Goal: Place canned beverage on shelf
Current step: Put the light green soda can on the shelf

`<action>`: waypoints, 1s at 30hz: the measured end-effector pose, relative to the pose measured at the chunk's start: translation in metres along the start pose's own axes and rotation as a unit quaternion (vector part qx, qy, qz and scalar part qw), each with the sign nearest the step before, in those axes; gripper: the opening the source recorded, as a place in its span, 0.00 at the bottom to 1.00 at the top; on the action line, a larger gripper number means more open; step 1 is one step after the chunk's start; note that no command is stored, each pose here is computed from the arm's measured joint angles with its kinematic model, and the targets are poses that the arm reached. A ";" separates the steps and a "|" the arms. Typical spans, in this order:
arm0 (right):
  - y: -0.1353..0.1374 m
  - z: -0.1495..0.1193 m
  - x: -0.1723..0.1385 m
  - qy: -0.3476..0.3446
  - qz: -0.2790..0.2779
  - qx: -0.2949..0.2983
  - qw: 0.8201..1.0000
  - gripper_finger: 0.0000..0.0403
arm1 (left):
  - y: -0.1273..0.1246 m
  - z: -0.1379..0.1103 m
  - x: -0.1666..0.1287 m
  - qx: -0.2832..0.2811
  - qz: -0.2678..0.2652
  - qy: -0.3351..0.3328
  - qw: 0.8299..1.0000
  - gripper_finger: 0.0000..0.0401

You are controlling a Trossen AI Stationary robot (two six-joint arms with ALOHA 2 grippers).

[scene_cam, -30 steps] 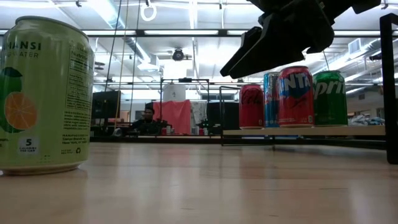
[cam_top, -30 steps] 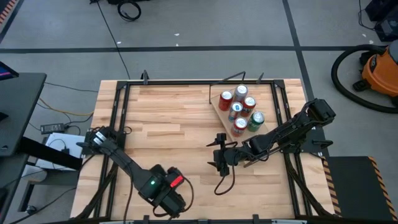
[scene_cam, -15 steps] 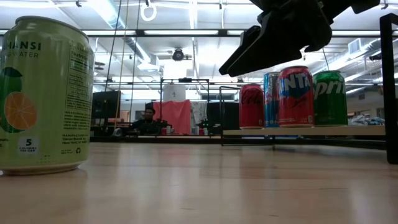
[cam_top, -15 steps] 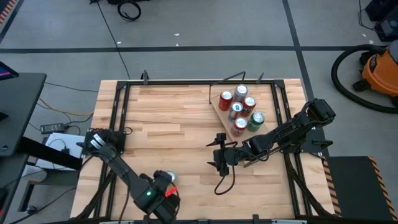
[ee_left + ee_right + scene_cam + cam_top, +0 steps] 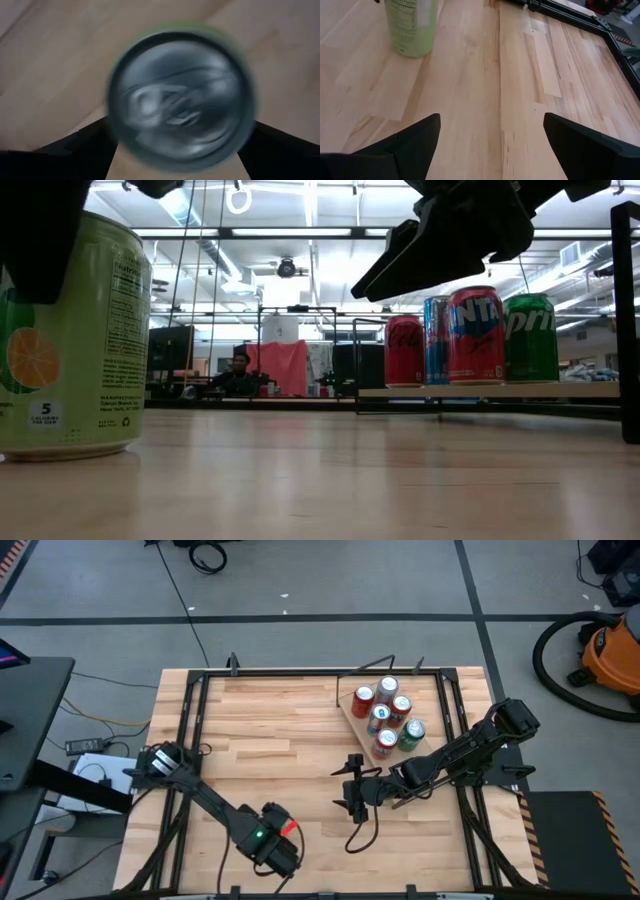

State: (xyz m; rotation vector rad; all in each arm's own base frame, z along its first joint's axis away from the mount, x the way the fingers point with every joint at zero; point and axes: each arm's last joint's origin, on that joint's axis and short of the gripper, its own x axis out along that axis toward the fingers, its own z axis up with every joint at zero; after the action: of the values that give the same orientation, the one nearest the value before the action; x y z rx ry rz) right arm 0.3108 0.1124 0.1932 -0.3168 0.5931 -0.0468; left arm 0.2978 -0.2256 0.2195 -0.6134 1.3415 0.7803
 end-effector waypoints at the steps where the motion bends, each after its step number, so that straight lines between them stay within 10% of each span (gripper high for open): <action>1: 0.000 0.000 0.000 0.001 0.000 -0.002 1.000 0.91 | -0.001 0.002 0.002 0.010 -0.006 0.002 1.000 0.92; 30: -0.006 0.000 -0.027 0.034 -0.024 0.001 0.999 0.91 | 0.004 0.106 0.028 0.214 -0.033 -0.053 0.975 0.80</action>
State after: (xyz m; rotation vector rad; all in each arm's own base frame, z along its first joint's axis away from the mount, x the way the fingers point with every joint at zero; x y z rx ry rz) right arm 0.2892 0.1106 0.2098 -0.3290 0.6533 -0.1047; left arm 0.3610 -0.1364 0.2069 -0.2686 1.3304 0.4429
